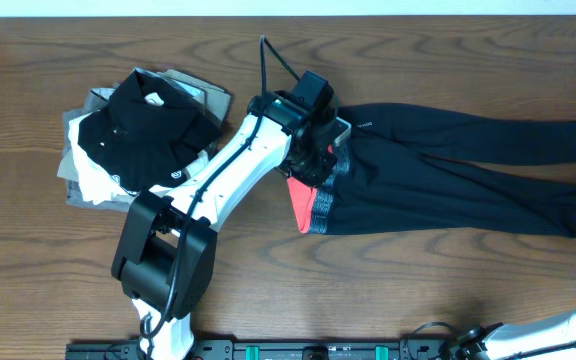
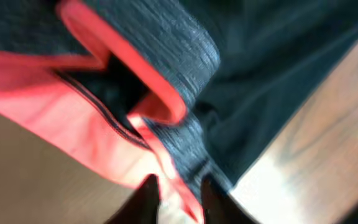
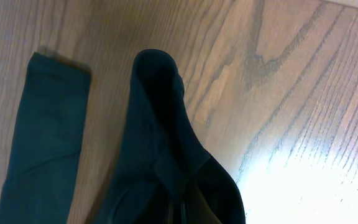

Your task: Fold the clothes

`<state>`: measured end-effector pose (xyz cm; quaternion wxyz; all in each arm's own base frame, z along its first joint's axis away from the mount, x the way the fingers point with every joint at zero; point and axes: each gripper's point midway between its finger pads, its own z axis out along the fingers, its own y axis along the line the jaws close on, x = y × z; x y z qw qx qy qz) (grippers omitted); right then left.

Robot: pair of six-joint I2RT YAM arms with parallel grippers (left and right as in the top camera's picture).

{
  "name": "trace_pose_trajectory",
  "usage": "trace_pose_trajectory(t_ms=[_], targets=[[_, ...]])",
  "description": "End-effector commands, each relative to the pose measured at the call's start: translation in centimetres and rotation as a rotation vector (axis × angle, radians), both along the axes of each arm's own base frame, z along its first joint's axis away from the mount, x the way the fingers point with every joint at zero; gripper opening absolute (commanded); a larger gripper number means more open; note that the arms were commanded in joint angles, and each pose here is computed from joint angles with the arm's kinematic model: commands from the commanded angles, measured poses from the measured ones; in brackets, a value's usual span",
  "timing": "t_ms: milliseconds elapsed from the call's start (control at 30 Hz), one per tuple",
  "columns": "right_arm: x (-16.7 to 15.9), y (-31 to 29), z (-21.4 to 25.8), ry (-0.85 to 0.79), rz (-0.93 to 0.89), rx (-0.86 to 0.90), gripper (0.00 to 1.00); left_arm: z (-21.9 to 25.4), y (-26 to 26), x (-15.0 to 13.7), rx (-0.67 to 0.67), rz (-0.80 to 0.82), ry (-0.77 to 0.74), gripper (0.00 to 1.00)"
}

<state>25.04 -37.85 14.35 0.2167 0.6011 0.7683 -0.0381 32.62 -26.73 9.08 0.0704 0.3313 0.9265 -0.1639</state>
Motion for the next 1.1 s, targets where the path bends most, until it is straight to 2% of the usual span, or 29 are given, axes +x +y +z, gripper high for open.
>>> trace_pose_trajectory(t_ms=[0,67,133,400,633,667,767,867,900,933,1067], targets=[[0.5,0.1,0.5,-0.015,-0.002,-0.006,0.01,-1.3,1.1,1.5,0.066,0.028,-0.066,0.36],[0.5,0.1,0.5,-0.014,-0.002,-0.006,0.01,-2.0,1.0,1.8,0.065,-0.001,-0.09,0.46],[0.4,0.1,0.4,-0.013,-0.002,-0.004,0.01,-2.8,1.0,1.8,0.068,-0.016,-0.093,0.51],[0.4,0.1,0.4,-0.013,-0.003,-0.003,0.01,-5.2,0.2,2.4,0.051,-0.019,-0.088,0.52],[0.4,0.1,0.4,-0.014,-0.003,-0.004,0.01,-5.1,-2.1,1.3,-0.077,-0.056,-0.023,0.51],[0.4,0.1,0.4,-0.014,-0.003,-0.004,0.01,-5.1,-2.1,1.3,-0.08,-0.057,-0.024,0.49],[0.5,0.1,0.5,-0.015,-0.003,-0.005,0.01,-5.0,-2.2,1.4,-0.082,-0.087,-0.041,0.34],[0.5,0.1,0.5,-0.016,-0.003,-0.006,0.01,-5.0,-2.2,1.4,-0.08,-0.087,-0.038,0.13],[0.5,0.1,0.5,-0.015,-0.003,-0.005,0.01,-5.1,-2.1,1.3,-0.077,-0.087,-0.034,0.09],[0.5,0.1,0.5,-0.016,-0.003,-0.005,0.01,-5.1,-2.0,1.1,-0.071,-0.087,-0.023,0.06],[0.5,0.1,0.5,-0.019,-0.001,-0.005,0.01,-4.6,-0.5,-0.9,-0.017,-0.08,0.07,0.06]])
